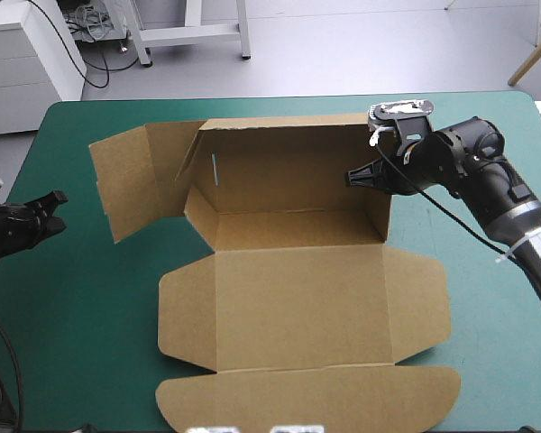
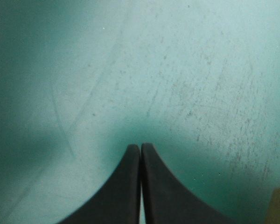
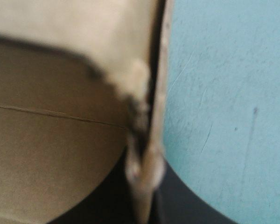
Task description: Fold the box
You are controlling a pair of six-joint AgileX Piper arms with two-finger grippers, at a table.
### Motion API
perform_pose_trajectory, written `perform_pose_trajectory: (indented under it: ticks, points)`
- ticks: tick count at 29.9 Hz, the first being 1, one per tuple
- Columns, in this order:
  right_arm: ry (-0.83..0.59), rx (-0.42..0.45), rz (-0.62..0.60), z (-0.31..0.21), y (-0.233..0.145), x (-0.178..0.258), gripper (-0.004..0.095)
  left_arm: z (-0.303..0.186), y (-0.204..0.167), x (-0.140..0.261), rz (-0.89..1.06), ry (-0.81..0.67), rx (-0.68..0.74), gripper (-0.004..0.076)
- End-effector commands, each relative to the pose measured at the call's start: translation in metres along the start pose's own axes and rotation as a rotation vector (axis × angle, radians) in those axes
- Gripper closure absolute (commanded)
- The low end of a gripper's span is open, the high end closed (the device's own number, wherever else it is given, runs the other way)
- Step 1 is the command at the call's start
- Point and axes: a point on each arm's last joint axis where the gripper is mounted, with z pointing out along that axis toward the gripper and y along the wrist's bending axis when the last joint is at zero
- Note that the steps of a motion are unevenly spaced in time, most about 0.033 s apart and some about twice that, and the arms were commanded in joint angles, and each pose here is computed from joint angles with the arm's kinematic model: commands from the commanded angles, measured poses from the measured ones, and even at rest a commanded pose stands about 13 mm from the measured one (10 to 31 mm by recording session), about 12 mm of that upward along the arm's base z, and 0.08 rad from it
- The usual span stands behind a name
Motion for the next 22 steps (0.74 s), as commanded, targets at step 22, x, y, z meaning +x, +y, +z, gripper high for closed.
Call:
perform_pose_trajectory:
  ticks: [22]
  points:
    - [0.119,-0.008,-0.005,0.048,-0.005,0.036,0.0927,-0.015,-0.011,-0.007,0.002,-0.097,0.033,0.0734]
